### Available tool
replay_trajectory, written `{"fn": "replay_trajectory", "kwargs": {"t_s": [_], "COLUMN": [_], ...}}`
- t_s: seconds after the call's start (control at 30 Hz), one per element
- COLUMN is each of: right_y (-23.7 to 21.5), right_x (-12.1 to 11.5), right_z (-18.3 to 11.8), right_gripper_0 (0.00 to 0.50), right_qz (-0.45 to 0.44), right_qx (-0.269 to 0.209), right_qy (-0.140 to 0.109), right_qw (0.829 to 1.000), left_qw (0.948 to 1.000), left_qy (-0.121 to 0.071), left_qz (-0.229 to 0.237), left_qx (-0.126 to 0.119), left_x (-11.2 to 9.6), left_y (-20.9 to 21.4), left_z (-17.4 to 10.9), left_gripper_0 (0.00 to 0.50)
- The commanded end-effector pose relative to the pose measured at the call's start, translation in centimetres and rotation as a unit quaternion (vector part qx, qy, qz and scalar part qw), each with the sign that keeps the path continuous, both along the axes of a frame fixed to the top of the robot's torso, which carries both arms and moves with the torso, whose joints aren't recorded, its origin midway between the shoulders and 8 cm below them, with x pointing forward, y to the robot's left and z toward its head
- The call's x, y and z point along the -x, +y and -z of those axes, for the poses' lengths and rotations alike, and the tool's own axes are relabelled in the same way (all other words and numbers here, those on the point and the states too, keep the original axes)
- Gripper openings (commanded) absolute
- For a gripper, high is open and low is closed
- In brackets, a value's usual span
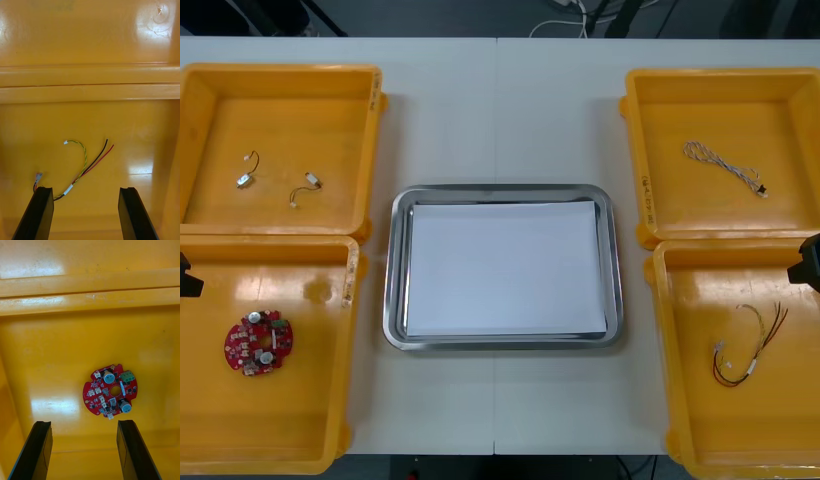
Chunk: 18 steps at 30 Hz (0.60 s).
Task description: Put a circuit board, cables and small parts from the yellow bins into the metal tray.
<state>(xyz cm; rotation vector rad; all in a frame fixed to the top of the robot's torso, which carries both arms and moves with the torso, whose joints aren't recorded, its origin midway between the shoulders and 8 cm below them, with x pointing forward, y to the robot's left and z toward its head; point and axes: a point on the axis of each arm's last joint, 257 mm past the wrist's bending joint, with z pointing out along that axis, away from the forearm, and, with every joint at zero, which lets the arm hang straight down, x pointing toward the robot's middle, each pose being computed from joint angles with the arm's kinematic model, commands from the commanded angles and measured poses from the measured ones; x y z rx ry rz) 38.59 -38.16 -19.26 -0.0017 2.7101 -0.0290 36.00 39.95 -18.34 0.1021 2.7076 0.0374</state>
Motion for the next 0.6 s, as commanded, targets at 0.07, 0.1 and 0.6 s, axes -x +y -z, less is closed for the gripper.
{"fn": "replay_trajectory", "kwargs": {"t_s": [0.07, 0.1, 0.6], "right_y": [0.96, 0.96, 0.96], "right_x": [-1.24, -1.24, -1.24], "right_z": [-1.04, -1.04, -1.04], "right_gripper_0": [0.5, 0.5, 0.5], "right_qz": [-0.024, -0.024, -0.024], "right_qx": [0.008, 0.008, 0.008], "right_qy": [-0.014, -0.014, -0.014], "right_qw": [1.0, 1.0, 1.0], "left_qw": [0.9986, 0.9986, 0.9986], "left_qy": [-0.01, -0.01, -0.01], "left_qz": [0.031, 0.031, 0.031], "left_qx": [-0.042, -0.042, -0.042], "left_x": [0.4, 0.4, 0.4], "left_y": [1.52, 1.52, 1.52], "left_z": [-1.69, -1.69, -1.69], "left_gripper_0": [0.5, 0.5, 0.5]}}
